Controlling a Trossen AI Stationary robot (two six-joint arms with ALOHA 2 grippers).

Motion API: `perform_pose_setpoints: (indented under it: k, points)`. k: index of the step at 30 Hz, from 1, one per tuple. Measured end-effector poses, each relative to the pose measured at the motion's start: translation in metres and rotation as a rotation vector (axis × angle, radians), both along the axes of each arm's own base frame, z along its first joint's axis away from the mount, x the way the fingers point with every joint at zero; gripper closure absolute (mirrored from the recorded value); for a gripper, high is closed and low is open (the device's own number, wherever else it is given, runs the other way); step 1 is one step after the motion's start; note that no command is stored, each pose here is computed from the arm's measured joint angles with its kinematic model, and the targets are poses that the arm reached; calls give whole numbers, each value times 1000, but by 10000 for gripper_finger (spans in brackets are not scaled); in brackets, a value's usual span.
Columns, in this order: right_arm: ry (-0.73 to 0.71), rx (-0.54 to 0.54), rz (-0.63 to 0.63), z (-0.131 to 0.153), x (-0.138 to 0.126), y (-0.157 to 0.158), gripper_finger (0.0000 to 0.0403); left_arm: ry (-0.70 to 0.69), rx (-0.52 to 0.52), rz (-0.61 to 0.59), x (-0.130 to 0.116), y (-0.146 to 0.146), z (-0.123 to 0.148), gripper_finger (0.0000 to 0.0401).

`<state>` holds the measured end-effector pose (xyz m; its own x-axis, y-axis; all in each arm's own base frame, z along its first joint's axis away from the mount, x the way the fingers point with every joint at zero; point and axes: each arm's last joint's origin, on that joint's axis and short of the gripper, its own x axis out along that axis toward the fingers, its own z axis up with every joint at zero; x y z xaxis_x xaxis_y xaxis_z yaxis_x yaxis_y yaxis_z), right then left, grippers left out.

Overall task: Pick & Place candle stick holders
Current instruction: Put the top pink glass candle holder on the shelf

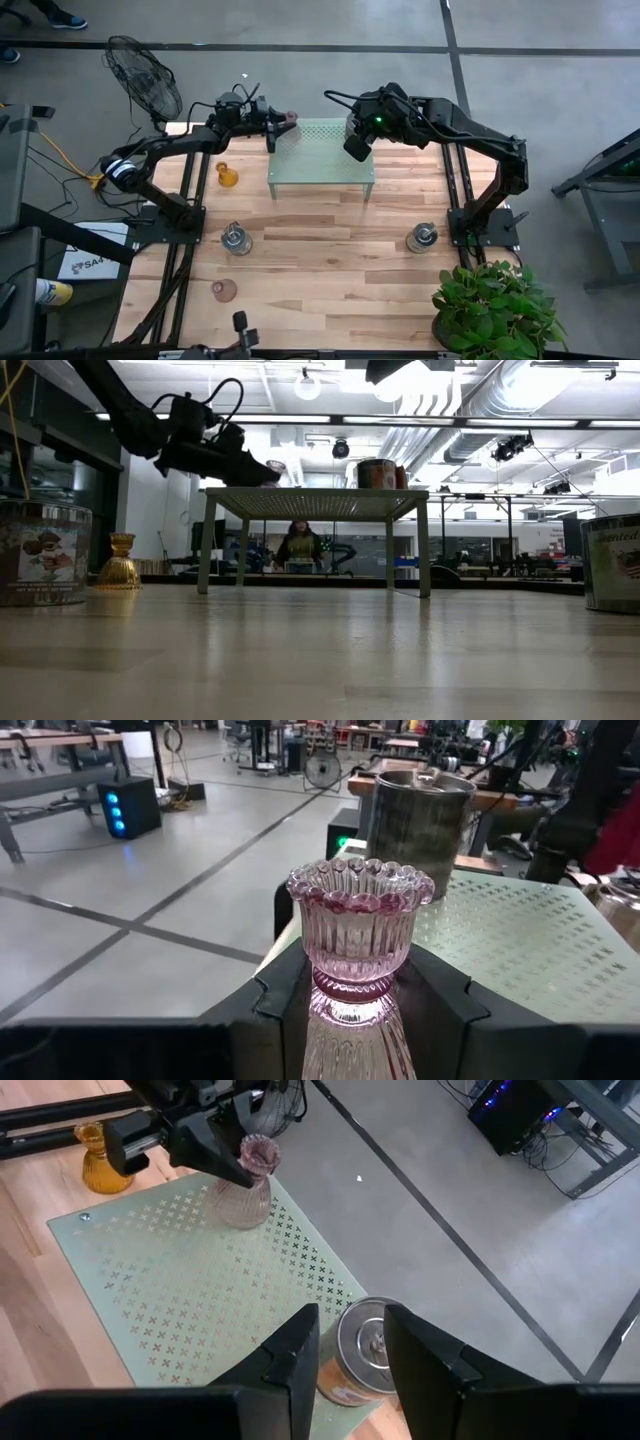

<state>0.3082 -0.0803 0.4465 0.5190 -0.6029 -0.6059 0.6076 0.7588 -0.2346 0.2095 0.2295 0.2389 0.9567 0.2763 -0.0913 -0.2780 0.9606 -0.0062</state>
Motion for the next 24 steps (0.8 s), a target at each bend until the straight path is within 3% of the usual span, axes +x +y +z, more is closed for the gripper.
perform_pose_setpoints:
  k: [24]
  points:
    - [14, -7, 10, 0, 0, 0, 292, 21, -29, 7, 1, 1, -4, 281]
